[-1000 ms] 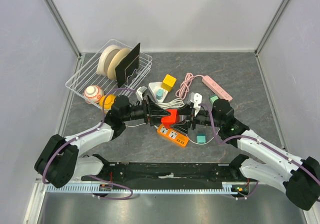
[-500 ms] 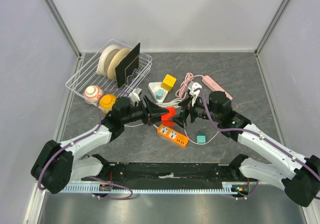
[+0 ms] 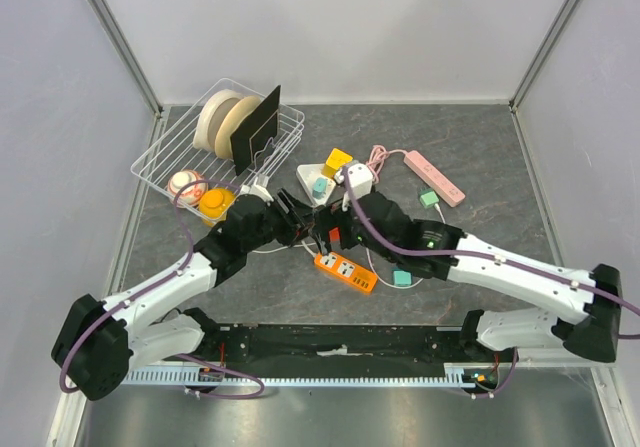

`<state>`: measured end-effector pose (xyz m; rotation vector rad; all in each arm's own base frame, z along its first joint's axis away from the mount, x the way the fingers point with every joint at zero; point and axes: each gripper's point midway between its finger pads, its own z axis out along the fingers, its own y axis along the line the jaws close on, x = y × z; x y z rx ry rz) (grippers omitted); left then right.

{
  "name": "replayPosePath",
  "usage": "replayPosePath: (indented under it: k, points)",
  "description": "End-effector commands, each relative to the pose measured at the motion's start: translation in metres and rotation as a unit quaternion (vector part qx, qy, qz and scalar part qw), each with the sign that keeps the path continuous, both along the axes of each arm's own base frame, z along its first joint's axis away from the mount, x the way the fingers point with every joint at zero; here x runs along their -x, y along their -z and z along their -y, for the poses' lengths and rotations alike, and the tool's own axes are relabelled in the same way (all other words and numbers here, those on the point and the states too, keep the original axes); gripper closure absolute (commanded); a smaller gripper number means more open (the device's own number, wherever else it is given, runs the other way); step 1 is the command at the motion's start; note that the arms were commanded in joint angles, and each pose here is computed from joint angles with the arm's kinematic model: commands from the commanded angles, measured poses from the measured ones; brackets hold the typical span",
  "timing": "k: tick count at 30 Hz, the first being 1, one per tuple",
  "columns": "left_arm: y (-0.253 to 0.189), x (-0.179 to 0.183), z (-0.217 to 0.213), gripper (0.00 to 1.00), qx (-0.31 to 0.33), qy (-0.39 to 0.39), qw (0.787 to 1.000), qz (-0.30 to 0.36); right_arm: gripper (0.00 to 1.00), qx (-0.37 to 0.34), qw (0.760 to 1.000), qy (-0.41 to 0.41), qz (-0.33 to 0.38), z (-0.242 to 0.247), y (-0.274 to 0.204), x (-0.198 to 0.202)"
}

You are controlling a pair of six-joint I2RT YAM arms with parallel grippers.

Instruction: Insert the plug

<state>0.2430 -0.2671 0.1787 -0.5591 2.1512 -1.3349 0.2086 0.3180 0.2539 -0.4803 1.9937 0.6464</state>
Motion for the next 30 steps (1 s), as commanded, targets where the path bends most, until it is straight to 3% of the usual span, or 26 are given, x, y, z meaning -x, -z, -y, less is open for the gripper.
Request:
replayPosePath:
  k: [1,5,12,30]
  points:
    - [-0.028,-0.013,-0.003,0.98,0.011,-0.03,0.999,0.04,0.02,0.045,0.994,0.101,0.011,0.017,0.01,-0.021]
    - [-0.033,-0.013,-0.005,0.98,0.017,-0.039,0.998,0.042,0.02,0.052,0.992,0.116,0.011,0.017,0.026,-0.024]
    - [-0.031,-0.012,-0.004,0.98,0.019,-0.038,0.998,0.037,0.03,-0.007,0.997,0.075,0.021,-0.01,0.027,-0.023]
    - [-0.034,-0.005,-0.003,0.98,0.034,-0.033,0.998,0.031,0.12,0.023,0.994,0.093,0.045,-0.021,0.057,-0.041]
